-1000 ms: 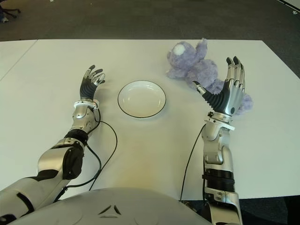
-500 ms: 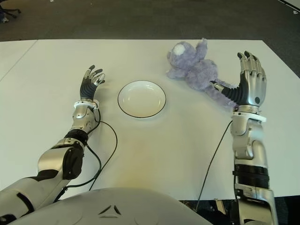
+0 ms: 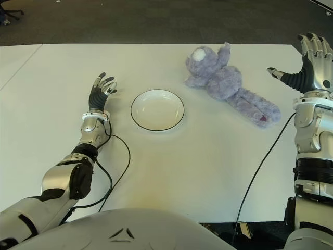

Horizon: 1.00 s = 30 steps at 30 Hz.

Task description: Put the doll into the plate.

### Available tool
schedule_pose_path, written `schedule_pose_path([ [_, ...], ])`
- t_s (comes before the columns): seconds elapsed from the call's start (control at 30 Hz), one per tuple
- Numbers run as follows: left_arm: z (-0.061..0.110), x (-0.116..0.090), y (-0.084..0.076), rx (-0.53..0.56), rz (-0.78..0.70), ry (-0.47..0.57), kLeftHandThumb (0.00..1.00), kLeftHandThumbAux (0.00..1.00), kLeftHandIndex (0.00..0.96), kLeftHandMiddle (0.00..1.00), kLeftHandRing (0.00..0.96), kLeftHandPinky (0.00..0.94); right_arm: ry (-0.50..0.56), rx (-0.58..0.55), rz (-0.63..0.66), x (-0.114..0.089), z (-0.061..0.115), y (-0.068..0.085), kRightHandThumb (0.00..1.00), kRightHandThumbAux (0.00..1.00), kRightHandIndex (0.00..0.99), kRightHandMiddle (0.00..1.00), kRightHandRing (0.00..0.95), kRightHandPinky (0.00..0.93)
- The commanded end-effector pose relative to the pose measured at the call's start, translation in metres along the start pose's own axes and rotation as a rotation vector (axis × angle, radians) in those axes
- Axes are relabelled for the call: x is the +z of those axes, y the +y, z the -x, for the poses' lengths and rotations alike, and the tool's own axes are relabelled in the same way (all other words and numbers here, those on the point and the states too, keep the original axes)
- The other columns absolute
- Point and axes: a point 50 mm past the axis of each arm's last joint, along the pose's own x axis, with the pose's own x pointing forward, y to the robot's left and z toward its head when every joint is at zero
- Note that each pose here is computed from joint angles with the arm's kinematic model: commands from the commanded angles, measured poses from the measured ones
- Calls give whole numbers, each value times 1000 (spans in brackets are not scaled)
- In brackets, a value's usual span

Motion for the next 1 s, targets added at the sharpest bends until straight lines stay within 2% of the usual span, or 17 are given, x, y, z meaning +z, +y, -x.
schedule_pose_path([
  [0.03, 98, -101, 14, 125, 88, 445, 50, 644, 113, 231, 263, 290, 3, 57, -11, -9, -10, 10, 209, 506, 53, 0, 0, 46],
  [0.17, 98, -101, 12, 121, 93, 443, 11, 634, 128, 248, 276, 291, 24, 122, 6, -15, -21, 20, 258, 550, 57, 0, 0, 58],
  [0.43, 97, -101, 10, 127, 106, 444, 0, 619, 140, 251, 270, 277, 36, 187, 45, -16, -29, 33, 255, 572, 28, 0, 0, 87],
  [0.57, 97, -101, 10, 125, 99, 442, 0, 614, 131, 243, 260, 273, 33, 232, 82, -14, -28, 47, 255, 585, 8, 0, 0, 114],
  [0.83, 97, -101, 9, 129, 98, 447, 0, 612, 130, 242, 265, 282, 12, 290, 87, -7, -25, 63, 271, 584, 0, 0, 0, 118],
  [1.0, 97, -101, 8, 129, 95, 448, 0, 611, 129, 241, 259, 268, -6, 363, 54, 7, -17, 86, 280, 564, 0, 0, 0, 100],
])
